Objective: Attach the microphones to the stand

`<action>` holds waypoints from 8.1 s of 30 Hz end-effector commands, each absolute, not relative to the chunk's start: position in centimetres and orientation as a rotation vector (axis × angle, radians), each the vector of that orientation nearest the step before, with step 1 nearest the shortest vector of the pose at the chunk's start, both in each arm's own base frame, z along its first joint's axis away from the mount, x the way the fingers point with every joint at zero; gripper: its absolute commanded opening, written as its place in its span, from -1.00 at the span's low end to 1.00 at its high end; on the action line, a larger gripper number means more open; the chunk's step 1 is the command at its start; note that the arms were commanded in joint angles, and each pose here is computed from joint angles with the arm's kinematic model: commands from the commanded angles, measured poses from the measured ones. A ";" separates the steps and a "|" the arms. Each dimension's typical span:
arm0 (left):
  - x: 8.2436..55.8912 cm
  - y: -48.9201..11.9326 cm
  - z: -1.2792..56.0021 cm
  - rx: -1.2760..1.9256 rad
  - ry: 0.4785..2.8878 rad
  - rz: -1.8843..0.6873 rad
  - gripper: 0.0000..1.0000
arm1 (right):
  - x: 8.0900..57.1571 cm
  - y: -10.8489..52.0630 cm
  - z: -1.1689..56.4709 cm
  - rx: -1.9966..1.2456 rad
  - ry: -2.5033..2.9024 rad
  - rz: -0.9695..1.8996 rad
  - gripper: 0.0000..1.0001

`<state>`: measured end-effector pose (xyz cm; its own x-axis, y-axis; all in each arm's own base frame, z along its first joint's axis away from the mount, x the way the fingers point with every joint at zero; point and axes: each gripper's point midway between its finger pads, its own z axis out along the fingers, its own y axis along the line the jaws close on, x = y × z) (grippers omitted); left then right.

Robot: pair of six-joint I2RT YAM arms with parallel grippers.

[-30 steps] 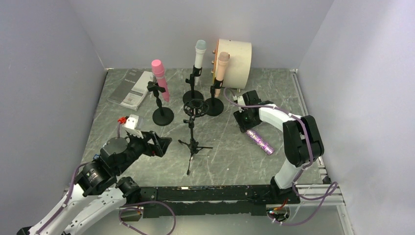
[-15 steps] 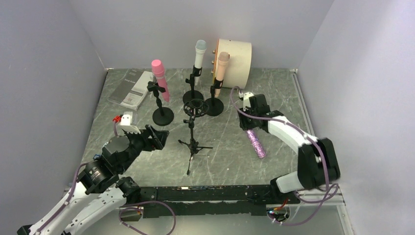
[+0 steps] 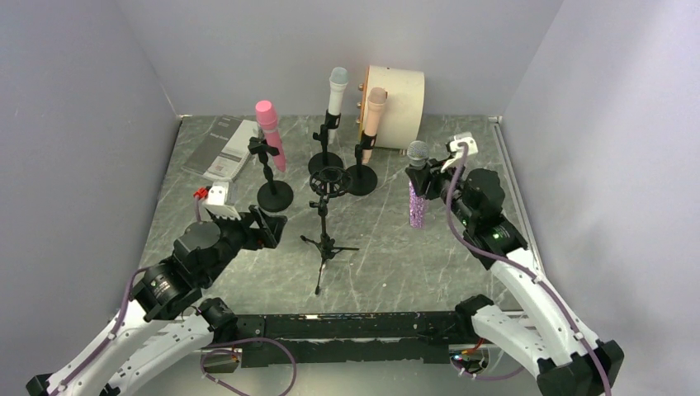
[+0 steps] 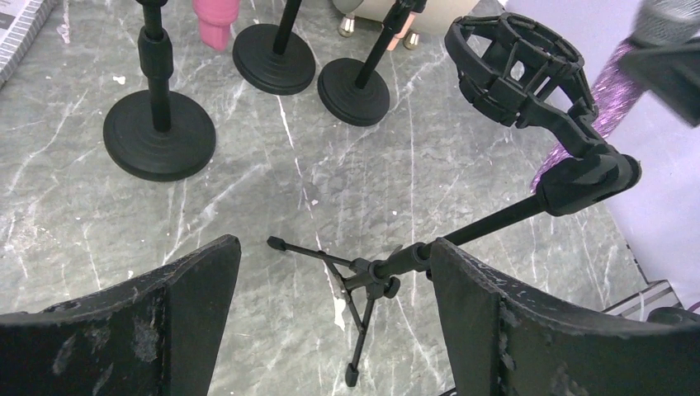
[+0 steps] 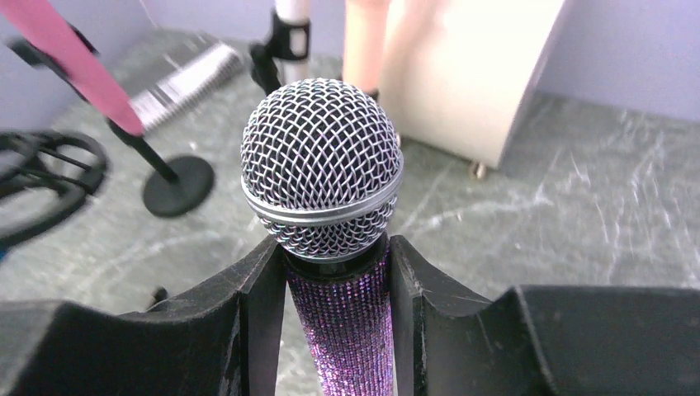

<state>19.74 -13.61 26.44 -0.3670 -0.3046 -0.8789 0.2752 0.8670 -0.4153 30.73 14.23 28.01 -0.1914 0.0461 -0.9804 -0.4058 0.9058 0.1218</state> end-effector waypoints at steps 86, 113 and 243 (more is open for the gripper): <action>19.5 -15.8 28.7 0.061 1.792 -0.718 0.78 | 31.6 35.0 42.8 -0.365 1.580 0.901 -0.95; 19.6 -16.0 28.1 0.061 1.807 -0.724 0.78 | 27.5 34.3 37.8 -0.424 1.475 1.058 -0.09; 20.2 -13.4 24.9 -0.062 1.925 -0.552 0.78 | 36.8 16.1 12.3 0.007 1.509 0.004 -0.06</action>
<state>19.93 -13.14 22.72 -0.4594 -0.2579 -0.8500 0.1838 0.9086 -0.3750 37.28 16.12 11.05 0.0171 -0.0795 -0.9967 0.0183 0.9967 -0.0792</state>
